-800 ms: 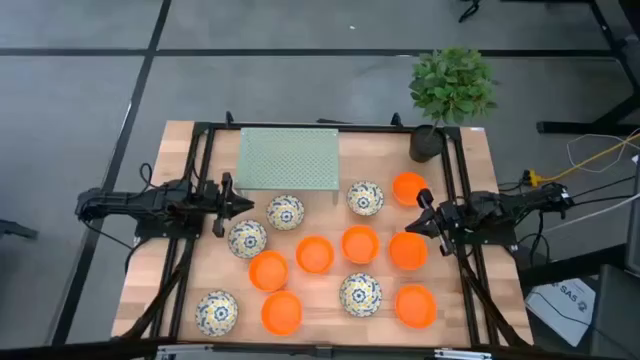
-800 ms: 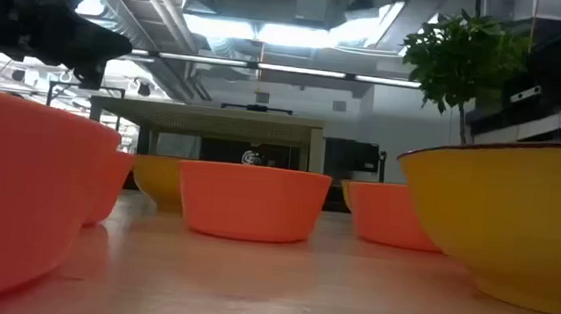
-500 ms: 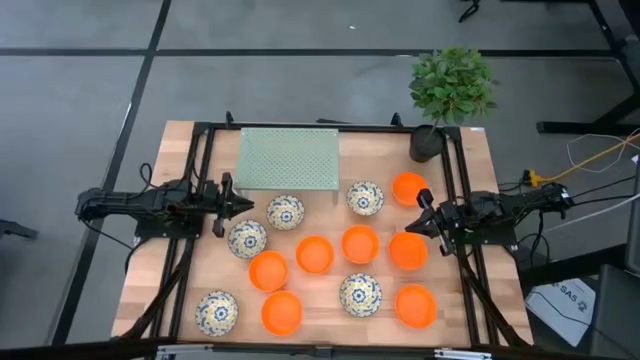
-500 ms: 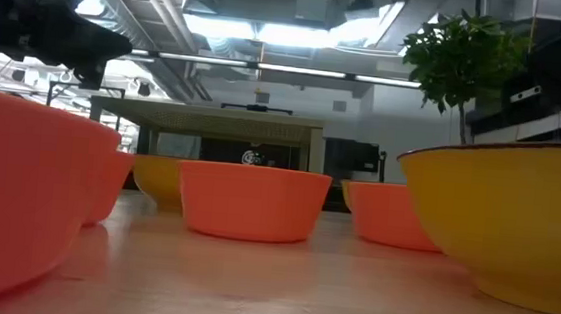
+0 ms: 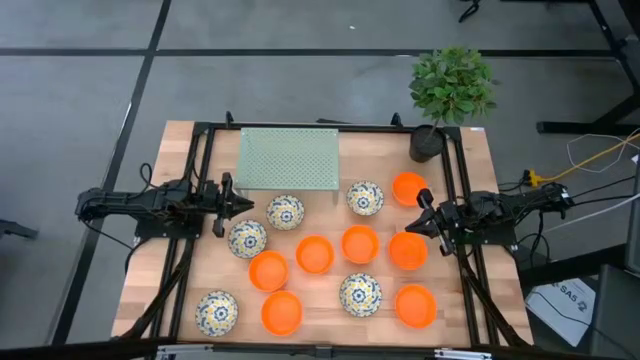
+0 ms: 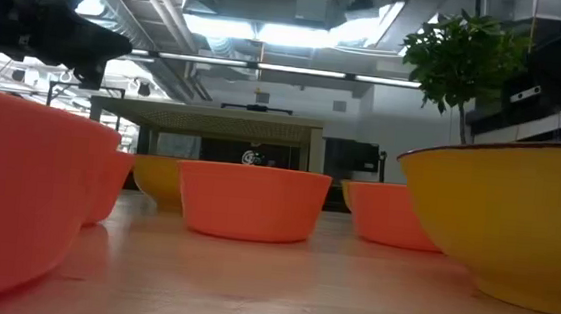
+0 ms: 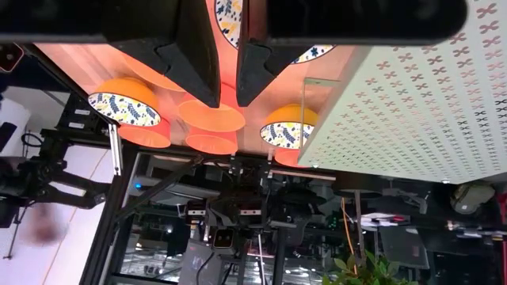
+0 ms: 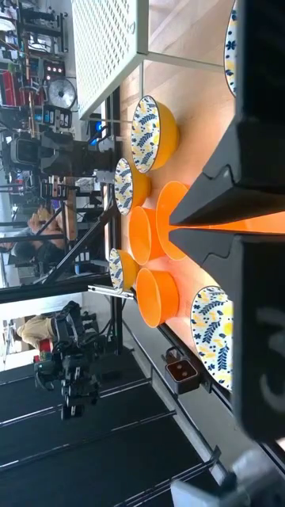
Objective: Pick & Place Mini bowls
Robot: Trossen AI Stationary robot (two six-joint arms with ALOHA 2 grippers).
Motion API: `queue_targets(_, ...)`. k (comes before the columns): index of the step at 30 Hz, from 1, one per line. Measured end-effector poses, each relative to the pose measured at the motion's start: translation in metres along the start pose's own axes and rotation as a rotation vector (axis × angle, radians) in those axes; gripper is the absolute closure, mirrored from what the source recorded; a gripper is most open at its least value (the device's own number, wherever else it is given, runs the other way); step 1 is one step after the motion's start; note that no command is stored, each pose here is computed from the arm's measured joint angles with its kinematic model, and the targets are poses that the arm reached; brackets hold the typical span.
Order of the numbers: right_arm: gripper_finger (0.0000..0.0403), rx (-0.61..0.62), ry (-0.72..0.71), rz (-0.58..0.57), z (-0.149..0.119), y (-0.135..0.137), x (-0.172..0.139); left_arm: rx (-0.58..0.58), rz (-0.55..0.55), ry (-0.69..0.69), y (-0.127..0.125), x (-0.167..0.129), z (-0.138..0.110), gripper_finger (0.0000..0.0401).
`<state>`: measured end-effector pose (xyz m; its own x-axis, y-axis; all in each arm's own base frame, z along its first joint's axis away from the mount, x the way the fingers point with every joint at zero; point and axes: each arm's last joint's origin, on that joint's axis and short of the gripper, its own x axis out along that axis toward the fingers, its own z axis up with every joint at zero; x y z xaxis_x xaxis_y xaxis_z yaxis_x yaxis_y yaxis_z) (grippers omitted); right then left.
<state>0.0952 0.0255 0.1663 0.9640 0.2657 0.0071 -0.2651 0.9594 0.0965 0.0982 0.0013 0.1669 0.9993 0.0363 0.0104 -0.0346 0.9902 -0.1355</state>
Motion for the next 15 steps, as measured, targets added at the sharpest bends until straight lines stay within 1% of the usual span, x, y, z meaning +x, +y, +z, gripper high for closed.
queue_targets(15,0.0383,0.0,0.0,0.0,0.0,0.0,0.0,0.0,0.0,0.0,0.0,0.0,-0.0001,0.0363)
